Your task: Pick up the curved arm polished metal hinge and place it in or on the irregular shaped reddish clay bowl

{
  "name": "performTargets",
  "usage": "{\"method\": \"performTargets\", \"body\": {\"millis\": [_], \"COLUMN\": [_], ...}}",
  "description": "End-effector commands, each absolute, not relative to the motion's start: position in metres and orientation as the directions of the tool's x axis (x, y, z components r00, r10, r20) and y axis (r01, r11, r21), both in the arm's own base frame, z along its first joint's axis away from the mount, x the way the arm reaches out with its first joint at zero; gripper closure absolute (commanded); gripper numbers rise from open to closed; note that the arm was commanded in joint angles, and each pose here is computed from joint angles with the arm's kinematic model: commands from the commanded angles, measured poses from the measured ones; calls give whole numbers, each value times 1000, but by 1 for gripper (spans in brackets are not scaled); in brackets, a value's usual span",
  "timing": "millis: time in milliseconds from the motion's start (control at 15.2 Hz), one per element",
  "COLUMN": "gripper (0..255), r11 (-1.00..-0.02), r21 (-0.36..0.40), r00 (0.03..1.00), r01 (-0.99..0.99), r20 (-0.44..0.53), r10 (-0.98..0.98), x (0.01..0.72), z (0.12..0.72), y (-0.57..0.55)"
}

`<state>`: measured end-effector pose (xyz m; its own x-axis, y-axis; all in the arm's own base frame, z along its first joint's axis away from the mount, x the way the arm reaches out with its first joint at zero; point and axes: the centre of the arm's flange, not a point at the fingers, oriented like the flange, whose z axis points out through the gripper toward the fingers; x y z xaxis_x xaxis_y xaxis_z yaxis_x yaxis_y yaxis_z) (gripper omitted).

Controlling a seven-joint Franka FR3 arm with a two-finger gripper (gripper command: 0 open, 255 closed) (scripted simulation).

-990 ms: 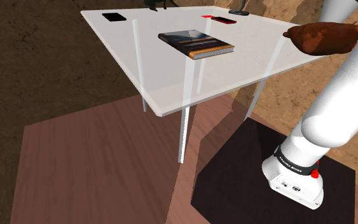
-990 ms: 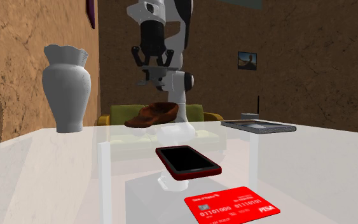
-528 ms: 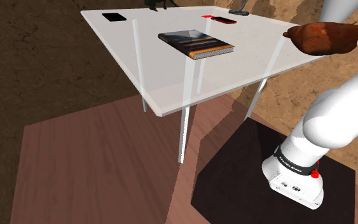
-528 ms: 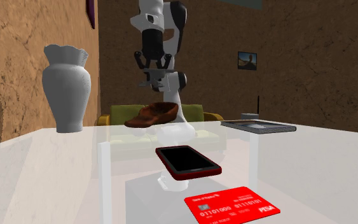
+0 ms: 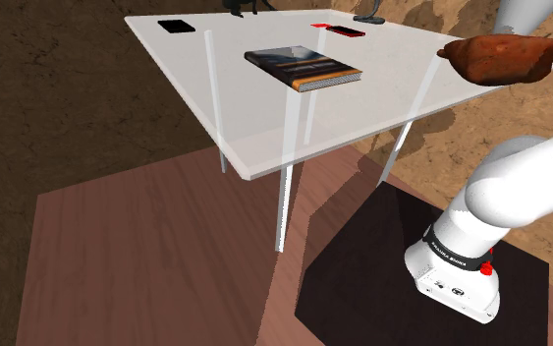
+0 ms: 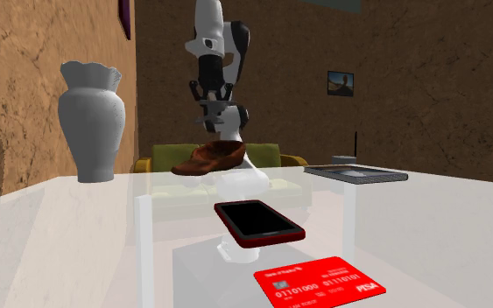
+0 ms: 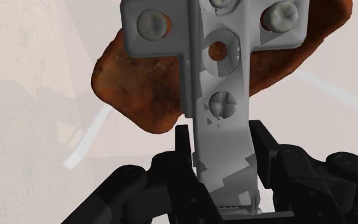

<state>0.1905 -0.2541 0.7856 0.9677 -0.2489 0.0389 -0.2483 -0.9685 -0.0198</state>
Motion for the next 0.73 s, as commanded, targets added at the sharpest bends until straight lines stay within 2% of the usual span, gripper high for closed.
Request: {"method": "performTargets", "body": {"millis": [0, 66, 660], "gripper": [255, 255, 255], "r11": [-968, -968, -968], "r21": [-20, -20, -20], "r00": [968, 968, 968], "r01": [-249, -249, -249], "r20": [38, 38, 38], "r10": [-249, -249, -249], "x": [168, 149, 149], "z": [786, 786, 739], "y": [-242, -233, -233]}}
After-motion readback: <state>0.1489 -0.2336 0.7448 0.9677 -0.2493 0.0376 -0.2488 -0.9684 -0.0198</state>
